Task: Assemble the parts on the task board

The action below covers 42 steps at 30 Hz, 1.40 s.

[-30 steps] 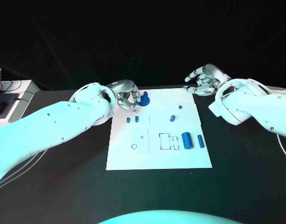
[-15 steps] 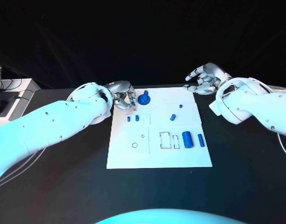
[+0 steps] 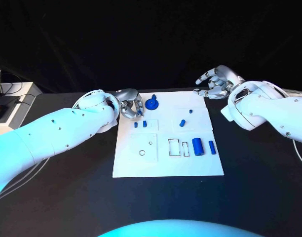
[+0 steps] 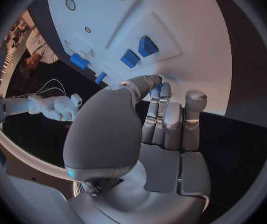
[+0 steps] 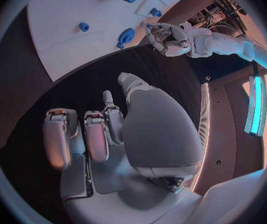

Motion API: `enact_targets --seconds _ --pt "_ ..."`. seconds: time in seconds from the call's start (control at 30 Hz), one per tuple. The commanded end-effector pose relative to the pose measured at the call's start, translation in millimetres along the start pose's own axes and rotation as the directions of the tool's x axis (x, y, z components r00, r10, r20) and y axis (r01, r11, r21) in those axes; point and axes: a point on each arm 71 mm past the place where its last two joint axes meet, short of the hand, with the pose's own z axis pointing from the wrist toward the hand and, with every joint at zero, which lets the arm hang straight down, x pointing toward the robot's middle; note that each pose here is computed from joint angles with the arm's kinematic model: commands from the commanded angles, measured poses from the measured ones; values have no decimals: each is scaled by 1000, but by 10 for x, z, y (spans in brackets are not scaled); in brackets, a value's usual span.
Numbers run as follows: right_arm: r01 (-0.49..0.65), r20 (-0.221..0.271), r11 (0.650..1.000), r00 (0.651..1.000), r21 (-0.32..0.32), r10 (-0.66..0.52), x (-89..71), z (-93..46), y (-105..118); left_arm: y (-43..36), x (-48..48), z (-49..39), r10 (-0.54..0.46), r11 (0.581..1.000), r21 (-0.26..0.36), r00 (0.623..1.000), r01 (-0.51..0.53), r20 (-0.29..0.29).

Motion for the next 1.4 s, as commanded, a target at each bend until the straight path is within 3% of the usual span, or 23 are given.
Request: enact_targets --seconds 0.03,1.4 --pt "8 -2 1000 1000 -15 -8 4 -3 15 -23 14 8 7 1000 8 1000 -7 -13" --pt "10 -4 1000 1000 -14 -10 4 -2 13 -73 58 23 7 1000 15 999 -7 -32"
